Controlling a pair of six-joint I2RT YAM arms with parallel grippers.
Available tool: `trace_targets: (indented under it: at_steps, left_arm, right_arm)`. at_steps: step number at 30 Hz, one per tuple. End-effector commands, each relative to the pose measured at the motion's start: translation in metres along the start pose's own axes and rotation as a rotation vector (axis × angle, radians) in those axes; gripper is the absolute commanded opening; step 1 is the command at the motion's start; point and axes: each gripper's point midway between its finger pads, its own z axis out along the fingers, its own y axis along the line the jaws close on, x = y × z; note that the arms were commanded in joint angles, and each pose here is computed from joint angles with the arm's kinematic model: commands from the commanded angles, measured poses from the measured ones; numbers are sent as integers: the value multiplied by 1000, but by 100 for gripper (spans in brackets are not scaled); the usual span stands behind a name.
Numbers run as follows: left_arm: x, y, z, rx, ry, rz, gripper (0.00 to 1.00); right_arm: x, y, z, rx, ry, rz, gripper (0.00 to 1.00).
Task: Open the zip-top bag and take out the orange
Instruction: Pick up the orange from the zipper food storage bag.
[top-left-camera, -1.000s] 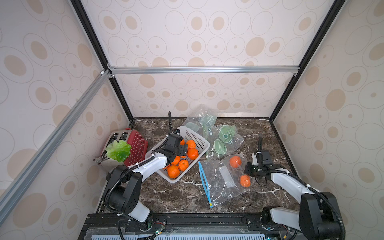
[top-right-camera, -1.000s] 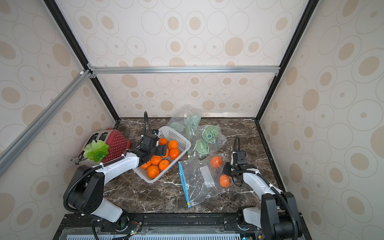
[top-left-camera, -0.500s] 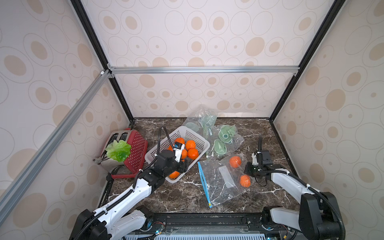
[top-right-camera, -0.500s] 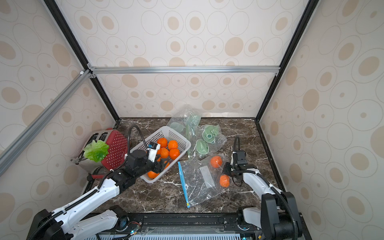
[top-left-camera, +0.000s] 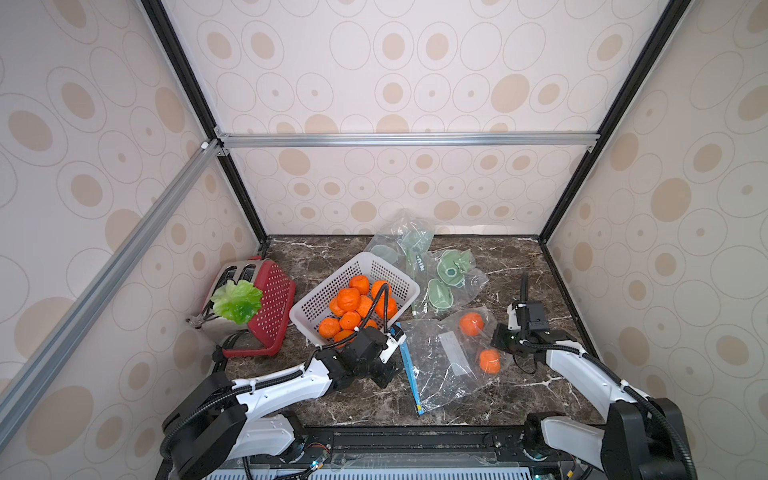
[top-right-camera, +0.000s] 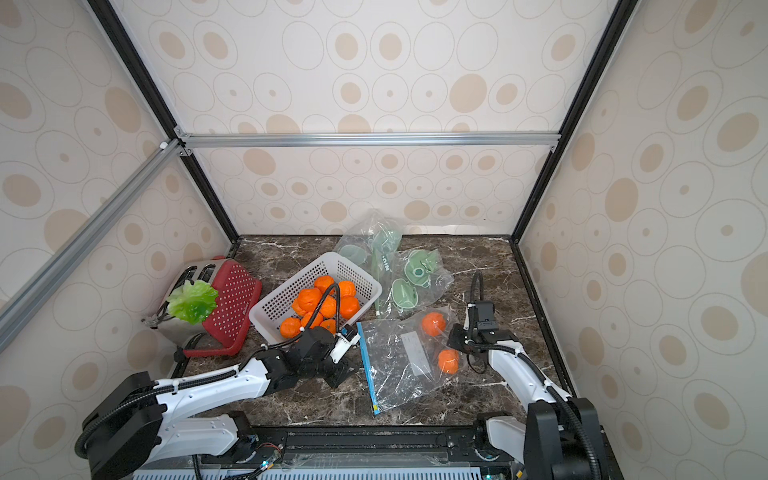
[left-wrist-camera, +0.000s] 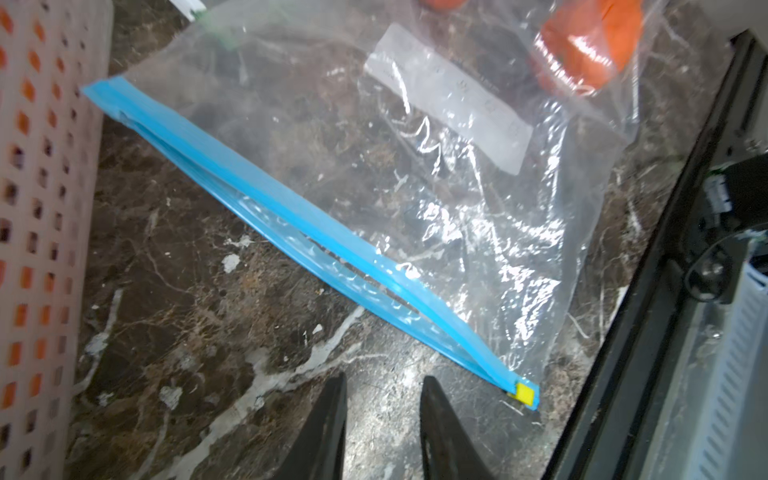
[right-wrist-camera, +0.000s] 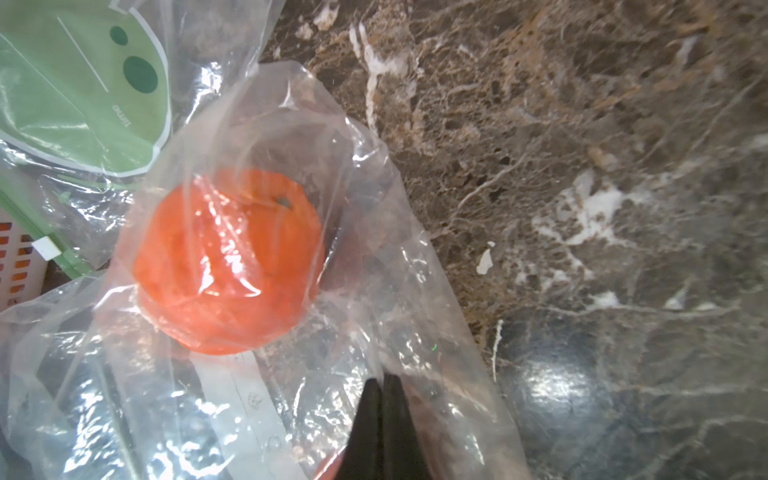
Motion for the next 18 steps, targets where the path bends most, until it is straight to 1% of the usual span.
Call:
trace_targets:
  at_steps: [1, 5, 9, 11, 15, 17, 18]
  left_arm:
    - [-21, -8, 4, 19, -45, 15, 29]
    - [-25, -11, 17, 37, -49, 25, 28]
    - [-31, -6, 33, 9, -43, 42, 27]
    - [-34, -7, 39, 17, -48, 53, 26]
    - [-41, -8, 50, 24, -76, 68, 27]
    - [-46, -11, 53, 48, -116, 76, 28]
    - [-49, -17, 54, 83, -142, 85, 29]
  right_arm:
    - [-9, 0, -14, 17, -31, -2, 0]
    - [-8, -1, -15, 21, -28, -3, 0]
    - [-4, -1, -12, 19, -9, -1, 0]
    - [-4, -2, -12, 22, -12, 1, 0]
    - [-4, -2, -11, 21, -10, -1, 0]
    - [-3, -3, -9, 22, -6, 0, 0]
    - [-2, -3, -9, 23, -4, 2, 0]
